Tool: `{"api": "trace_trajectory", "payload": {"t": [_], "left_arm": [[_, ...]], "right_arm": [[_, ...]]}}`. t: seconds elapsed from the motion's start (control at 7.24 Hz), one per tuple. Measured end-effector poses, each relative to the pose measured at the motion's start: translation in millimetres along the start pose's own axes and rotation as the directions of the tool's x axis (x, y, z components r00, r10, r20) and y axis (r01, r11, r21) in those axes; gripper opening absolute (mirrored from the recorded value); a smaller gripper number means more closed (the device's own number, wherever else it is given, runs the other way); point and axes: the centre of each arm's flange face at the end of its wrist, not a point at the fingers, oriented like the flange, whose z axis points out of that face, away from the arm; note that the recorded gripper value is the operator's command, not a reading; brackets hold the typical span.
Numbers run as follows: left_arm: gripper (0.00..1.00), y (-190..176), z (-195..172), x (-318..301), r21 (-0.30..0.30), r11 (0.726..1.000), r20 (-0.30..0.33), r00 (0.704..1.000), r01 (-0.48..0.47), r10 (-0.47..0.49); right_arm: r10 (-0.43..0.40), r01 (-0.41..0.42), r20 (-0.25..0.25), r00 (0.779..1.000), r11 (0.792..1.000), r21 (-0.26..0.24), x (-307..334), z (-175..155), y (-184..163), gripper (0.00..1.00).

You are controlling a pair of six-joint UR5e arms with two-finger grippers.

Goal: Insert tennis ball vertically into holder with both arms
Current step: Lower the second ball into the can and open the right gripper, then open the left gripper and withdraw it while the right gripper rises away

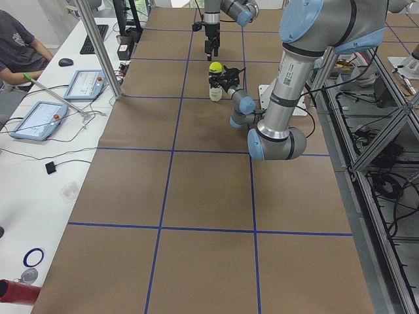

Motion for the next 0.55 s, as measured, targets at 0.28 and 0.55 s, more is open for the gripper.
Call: {"api": "trace_trajectory", "payload": {"t": [0.28, 0.55], "left_arm": [[0.99, -0.6, -0.7, -1.4, 0.003, 1.000, 0.000, 1.000, 0.001, -0.001], [0.99, -2.7, -13.2, -9.6, 0.029, 0.999, -0.003, 1.000, 0.021, -0.021]], "right_arm": [[0.001, -0.001, 0.016, 1.000, 1.000, 0.000, -4.8, -5.0, 2.2, 1.00], [0.005, -0.005, 0.035, 0.999, 1.000, 0.003, -11.6, -6.1, 2.6, 1.00]]}}
